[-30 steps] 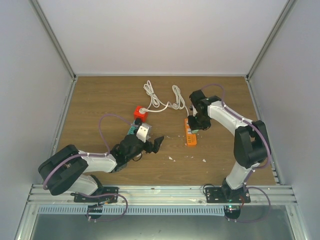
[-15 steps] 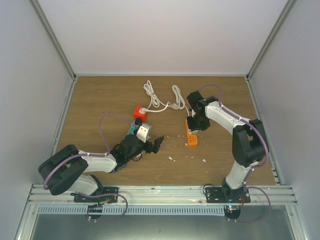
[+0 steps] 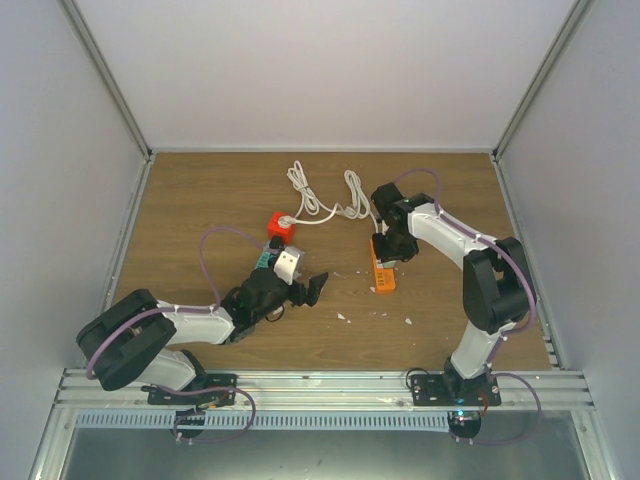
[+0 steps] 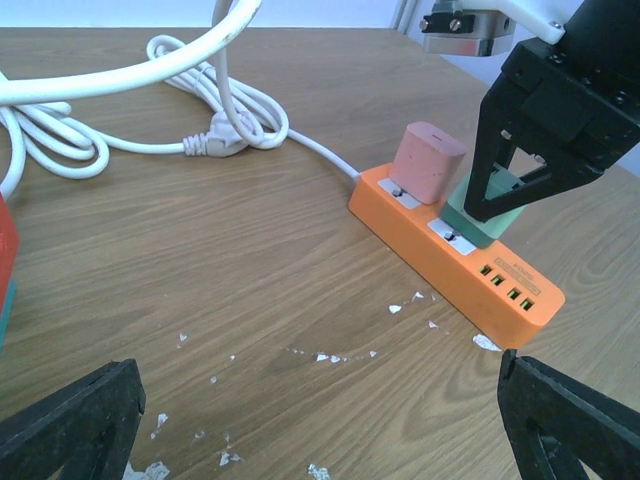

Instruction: Insert the plug

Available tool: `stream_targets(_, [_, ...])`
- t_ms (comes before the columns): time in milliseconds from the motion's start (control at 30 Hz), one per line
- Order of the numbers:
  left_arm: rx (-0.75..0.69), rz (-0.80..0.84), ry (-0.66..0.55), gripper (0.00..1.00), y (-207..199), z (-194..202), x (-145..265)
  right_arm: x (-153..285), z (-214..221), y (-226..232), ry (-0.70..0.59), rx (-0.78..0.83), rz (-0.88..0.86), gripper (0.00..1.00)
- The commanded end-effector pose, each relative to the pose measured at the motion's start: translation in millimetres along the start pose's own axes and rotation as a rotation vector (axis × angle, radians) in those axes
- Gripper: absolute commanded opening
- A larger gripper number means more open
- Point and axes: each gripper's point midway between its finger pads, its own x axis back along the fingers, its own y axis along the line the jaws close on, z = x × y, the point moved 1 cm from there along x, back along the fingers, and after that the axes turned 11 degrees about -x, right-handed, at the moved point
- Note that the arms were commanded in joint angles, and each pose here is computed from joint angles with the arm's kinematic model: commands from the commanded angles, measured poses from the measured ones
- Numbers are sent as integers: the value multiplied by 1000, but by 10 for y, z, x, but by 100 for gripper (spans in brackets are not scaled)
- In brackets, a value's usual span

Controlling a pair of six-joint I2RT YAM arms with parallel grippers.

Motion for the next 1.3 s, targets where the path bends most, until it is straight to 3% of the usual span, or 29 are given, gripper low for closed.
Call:
stream_targets(0, [-5, -12, -53, 99, -4, -165, -33, -367, 186, -76, 87, 22, 64, 0])
stream_targets(833, [-8, -28, -52, 99, 23, -164, -25, -1034, 927, 49, 193, -27, -38, 0])
stream_targets(1267, [-9, -29, -56, 99, 23, -185, -8, -927, 857, 112, 181, -7, -56, 1])
